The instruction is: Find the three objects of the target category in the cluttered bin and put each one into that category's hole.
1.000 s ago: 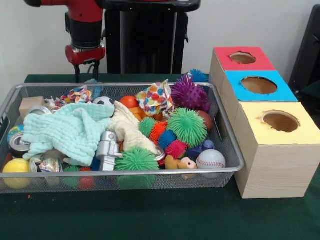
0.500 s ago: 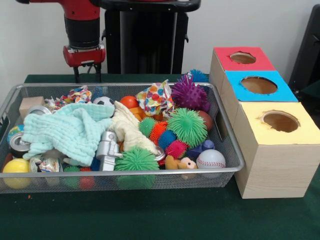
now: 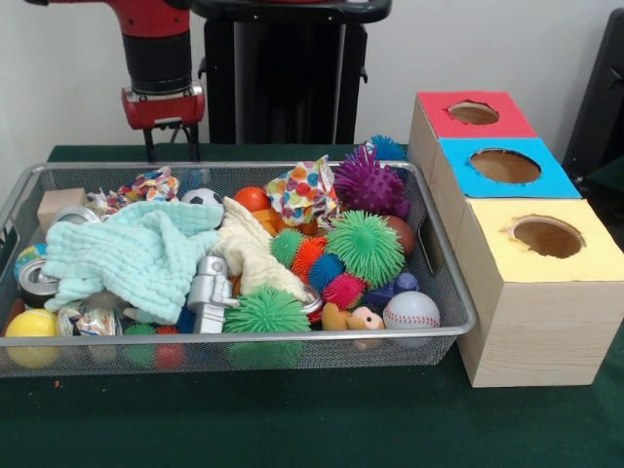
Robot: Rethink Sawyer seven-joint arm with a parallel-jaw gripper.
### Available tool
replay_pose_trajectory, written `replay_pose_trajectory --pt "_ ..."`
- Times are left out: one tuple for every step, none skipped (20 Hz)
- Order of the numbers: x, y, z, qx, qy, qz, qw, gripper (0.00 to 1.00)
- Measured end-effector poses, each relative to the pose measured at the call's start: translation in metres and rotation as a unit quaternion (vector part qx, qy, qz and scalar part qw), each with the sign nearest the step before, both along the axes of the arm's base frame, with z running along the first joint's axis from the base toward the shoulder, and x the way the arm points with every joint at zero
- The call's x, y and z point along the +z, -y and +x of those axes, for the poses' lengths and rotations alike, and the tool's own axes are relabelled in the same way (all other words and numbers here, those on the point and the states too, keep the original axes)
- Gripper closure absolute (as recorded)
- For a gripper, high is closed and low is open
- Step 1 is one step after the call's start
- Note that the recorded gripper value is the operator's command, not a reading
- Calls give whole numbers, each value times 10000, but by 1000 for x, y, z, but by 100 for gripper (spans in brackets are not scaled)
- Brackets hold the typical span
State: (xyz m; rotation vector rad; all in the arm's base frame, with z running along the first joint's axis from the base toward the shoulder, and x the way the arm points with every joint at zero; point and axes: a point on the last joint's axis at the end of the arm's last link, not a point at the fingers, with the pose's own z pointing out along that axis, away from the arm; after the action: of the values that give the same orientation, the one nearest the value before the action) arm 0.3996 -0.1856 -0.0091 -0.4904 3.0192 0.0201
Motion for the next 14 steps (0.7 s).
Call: replay_pose_trajectory --pt "0 0 0 -6 -11 -2 10000 0" --pt "-1 0 -1 -13 -33 -18 10000 0" --pt "-1 0 -1 -12 -40 -30 10000 0" --pt "-1 0 -1 -15 -47 -34 10000 0" --pt "-1 -1 -1 -20 -50 -35 10000 0" --pt "-1 -1 -1 -26 -53 -36 10000 0" --pt "-1 -1 -1 -38 -51 -35 10000 0" --pt "0 -1 0 -60 -51 -30 10000 0" --pt "0 -1 0 -80 -51 -24 10000 0" --pt "0 -1 1 -97 -52 -20 9999 0" --pt "0 -1 1 -121 -54 -12 9999 0" --pt "1 -2 2 -154 -54 -2 9999 0" --pt "1 -2 3 -178 -56 6 9998 0" --pt "1 -2 4 -209 -58 22 9998 0"
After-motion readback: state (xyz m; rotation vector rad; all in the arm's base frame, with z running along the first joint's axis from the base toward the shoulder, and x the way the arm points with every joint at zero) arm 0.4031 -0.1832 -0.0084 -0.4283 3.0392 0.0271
